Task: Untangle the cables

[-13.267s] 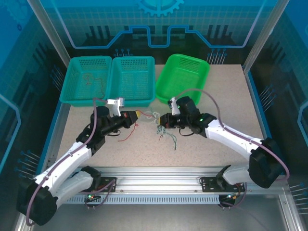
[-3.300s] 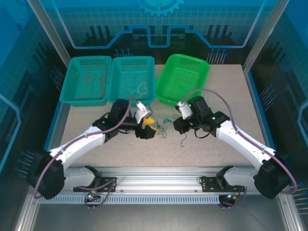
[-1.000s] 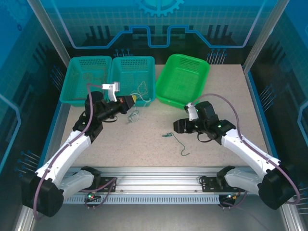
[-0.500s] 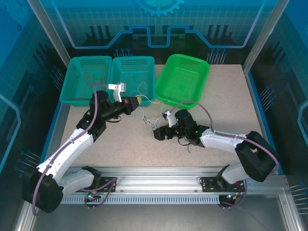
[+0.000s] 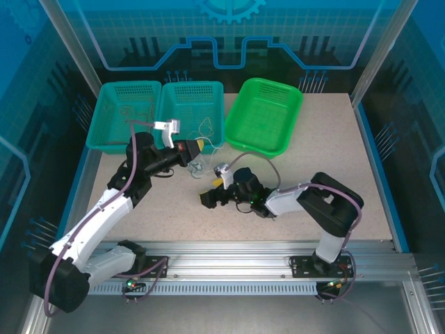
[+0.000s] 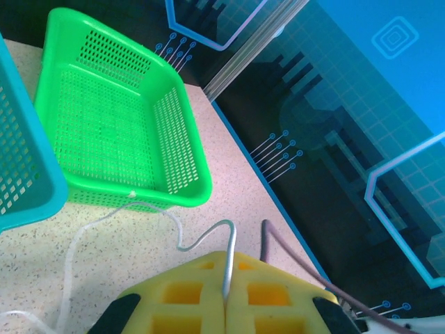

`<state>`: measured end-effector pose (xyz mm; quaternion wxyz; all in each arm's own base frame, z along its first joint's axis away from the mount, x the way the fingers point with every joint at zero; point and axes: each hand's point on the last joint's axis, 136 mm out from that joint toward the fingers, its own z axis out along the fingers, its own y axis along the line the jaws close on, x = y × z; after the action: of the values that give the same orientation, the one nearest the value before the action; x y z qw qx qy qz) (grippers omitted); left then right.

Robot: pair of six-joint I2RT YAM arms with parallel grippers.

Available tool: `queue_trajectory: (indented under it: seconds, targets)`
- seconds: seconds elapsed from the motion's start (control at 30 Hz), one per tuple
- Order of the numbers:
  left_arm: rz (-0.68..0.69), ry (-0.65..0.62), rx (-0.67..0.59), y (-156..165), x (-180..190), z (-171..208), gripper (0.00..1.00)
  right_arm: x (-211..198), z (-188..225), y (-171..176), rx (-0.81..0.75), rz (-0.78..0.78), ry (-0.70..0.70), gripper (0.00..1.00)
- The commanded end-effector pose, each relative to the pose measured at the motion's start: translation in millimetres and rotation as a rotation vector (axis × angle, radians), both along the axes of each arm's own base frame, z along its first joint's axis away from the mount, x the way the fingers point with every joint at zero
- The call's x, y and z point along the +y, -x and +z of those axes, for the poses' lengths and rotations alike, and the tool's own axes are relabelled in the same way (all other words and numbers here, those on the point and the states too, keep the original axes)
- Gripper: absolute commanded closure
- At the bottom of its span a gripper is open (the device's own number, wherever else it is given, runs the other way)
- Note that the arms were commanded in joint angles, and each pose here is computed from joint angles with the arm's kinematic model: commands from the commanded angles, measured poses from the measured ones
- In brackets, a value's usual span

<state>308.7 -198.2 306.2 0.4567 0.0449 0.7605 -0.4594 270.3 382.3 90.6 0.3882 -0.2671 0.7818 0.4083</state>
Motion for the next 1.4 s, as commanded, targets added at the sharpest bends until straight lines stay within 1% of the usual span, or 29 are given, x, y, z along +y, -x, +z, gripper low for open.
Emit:
queue_trajectory:
  seconds: [0.0, 0.07, 0.1, 0.17, 0.2, 0.3, 0.33, 0.37, 0.43, 0.5, 0.57, 0.6, 0.67, 0.73, 0.8, 0.9, 1.03, 1.13, 1.27, 1.37]
  targets:
    - [-0.021, 0.044, -0.073, 12, -1, 37, 1.00, 21, 44, -18, -0.191, -0.034, -0.135, 0.07]
    - [-0.014, 0.051, -0.078, 13, 1, 42, 1.00, 26, 46, -23, -0.201, -0.041, -0.149, 0.08]
    - [-0.009, 0.055, -0.078, 14, 2, 43, 1.00, 28, 45, -26, -0.198, -0.049, -0.143, 0.10]
    - [0.011, 0.064, -0.082, 15, 6, 47, 1.00, 28, 38, -32, -0.177, -0.073, -0.109, 0.21]
    - [0.028, 0.071, -0.088, 16, 8, 51, 1.00, 26, 31, -34, -0.157, -0.082, -0.081, 0.32]
    - [0.084, 0.090, -0.117, 18, 20, 66, 1.00, 13, 13, -39, -0.106, -0.133, -0.022, 0.81]
    - [0.105, 0.094, -0.132, 19, 25, 73, 1.00, 6, 9, -38, -0.094, -0.147, -0.018, 0.92]
    - [0.123, 0.098, -0.143, 20, 30, 78, 1.00, 1, 7, -38, -0.081, -0.161, -0.017, 0.99]
    - [0.169, 0.102, -0.168, 20, 42, 92, 1.00, -13, -3, -36, -0.041, -0.184, 0.015, 1.00]
    - [0.230, 0.091, -0.184, 19, 58, 105, 1.00, -26, -14, -32, 0.000, -0.203, 0.078, 1.00]
    - [0.317, 0.047, -0.197, 17, 80, 115, 1.00, -41, -22, -26, 0.046, -0.220, 0.130, 1.00]
    - [0.372, 0.016, -0.204, 17, 93, 121, 1.00, -49, -25, -21, 0.074, -0.224, 0.136, 1.00]
    - [0.452, -0.034, -0.232, 17, 114, 133, 1.00, -61, -21, -14, 0.079, -0.239, 0.135, 1.00]
    - [0.518, -0.070, -0.255, 17, 132, 142, 1.00, -79, -23, -10, 0.109, -0.274, 0.181, 1.00]
    - [0.575, -0.094, -0.267, 17, 147, 149, 1.00, -98, -28, -7, 0.146, -0.314, 0.209, 1.00]
    - [0.645, -0.109, -0.264, 17, 166, 151, 1.00, -134, -34, -4, 0.190, -0.398, 0.212, 1.00]
    - [0.700, -0.117, -0.234, 14, 182, 143, 1.00, -184, -45, 4, 0.268, -0.533, 0.215, 1.00]
    - [0.683, -0.094, -0.215, 9, 181, 136, 1.00, -200, -39, 10, 0.258, -0.563, 0.208, 1.00]
    - [0.670, -0.073, -0.201, 1, 179, 132, 1.00, -214, -36, 17, 0.267, -0.594, 0.244, 1.00]
    - [0.603, -0.046, -0.217, -7, 168, 137, 1.00, -216, -30, 21, 0.262, -0.588, 0.243, 1.00]
